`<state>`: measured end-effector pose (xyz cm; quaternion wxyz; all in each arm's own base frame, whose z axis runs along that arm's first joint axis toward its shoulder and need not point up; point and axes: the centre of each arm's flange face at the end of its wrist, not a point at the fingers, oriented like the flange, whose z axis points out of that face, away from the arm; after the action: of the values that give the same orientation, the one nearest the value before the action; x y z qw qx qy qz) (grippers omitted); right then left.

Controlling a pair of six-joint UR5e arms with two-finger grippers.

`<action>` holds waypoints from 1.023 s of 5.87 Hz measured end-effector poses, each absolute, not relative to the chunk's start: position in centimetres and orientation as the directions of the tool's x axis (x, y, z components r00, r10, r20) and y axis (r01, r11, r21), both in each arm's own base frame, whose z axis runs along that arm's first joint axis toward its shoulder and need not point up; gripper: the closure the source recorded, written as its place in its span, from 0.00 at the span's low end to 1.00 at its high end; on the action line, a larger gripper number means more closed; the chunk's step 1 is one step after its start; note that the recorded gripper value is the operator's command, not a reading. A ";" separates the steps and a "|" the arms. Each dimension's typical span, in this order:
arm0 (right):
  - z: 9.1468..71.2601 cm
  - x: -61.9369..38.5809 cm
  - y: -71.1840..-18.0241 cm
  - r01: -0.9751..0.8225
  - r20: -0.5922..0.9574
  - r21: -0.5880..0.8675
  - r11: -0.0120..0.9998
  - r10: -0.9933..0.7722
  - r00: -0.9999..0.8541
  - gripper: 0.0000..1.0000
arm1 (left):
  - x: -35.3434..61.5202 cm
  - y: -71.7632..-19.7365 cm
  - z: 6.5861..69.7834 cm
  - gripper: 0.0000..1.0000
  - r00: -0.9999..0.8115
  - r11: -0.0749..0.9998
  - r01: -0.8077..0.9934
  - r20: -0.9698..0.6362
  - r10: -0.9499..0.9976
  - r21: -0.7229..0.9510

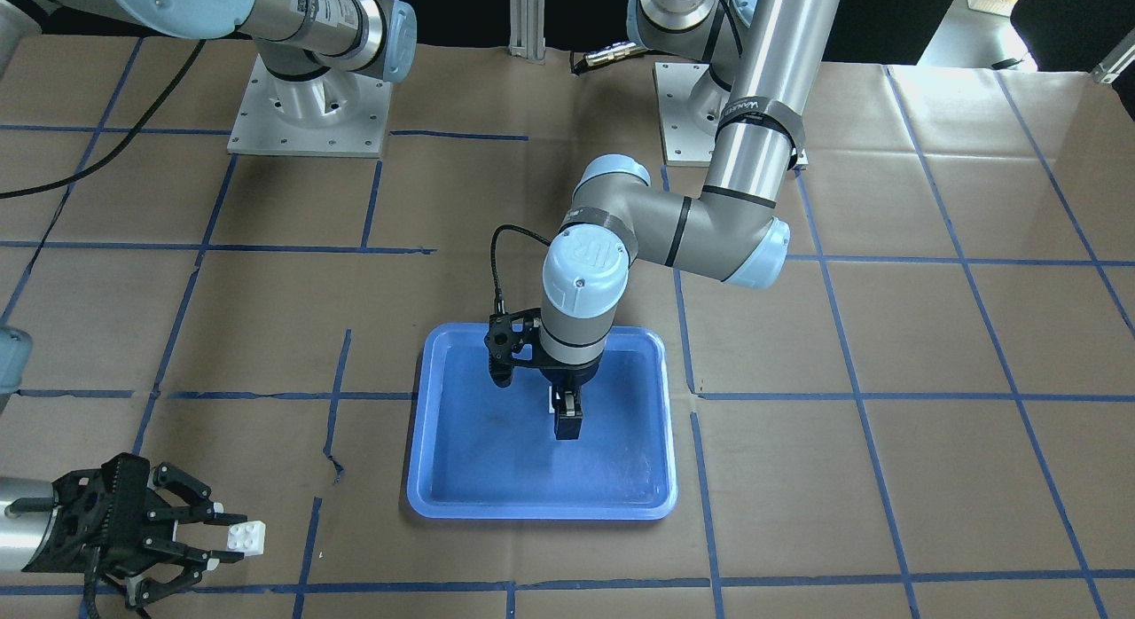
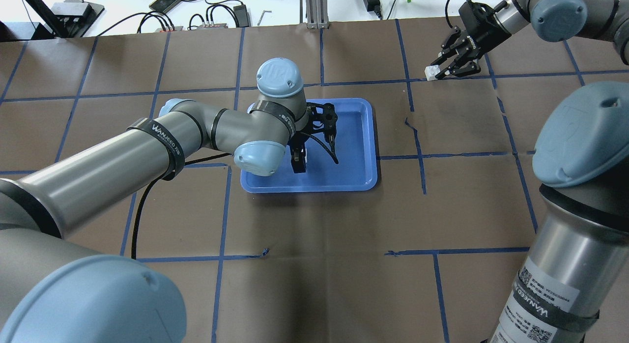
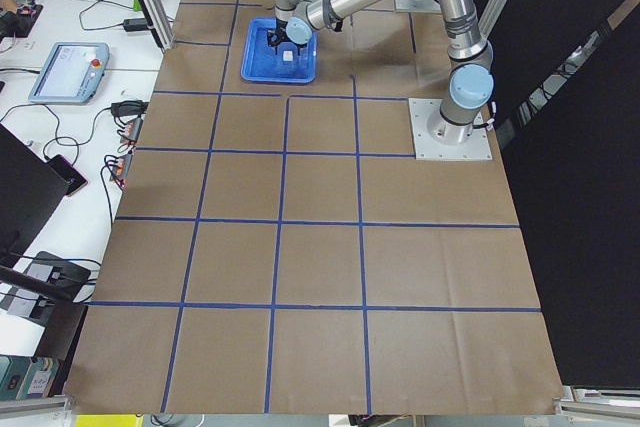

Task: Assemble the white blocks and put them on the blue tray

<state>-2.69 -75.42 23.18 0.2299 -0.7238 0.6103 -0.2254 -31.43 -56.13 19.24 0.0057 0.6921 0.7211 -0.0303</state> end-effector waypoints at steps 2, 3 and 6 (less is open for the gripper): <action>25.8 0.1 -69.4 -0.787 0.003 -0.612 -0.073 -0.996 0.090 0.75 | -29.9 -56.5 25.4 0.01 -0.077 0.076 0.997 -0.038 0.996 -0.030; 26.0 3.0 -66.7 -0.796 0.002 -0.603 -0.053 -0.998 0.065 0.75 | -29.3 -56.3 29.7 0.01 -0.102 0.101 0.995 -0.025 0.995 -0.025; 24.6 16.6 -61.2 -0.794 0.005 -0.608 0.024 -0.999 -0.034 0.75 | -23.4 -52.6 41.0 0.01 -0.201 0.200 0.980 0.065 0.978 0.016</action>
<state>16.58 -61.23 24.61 0.2214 -0.6588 0.6804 -0.2325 -23.37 -52.61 41.02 -0.0201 0.6318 0.7744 0.0266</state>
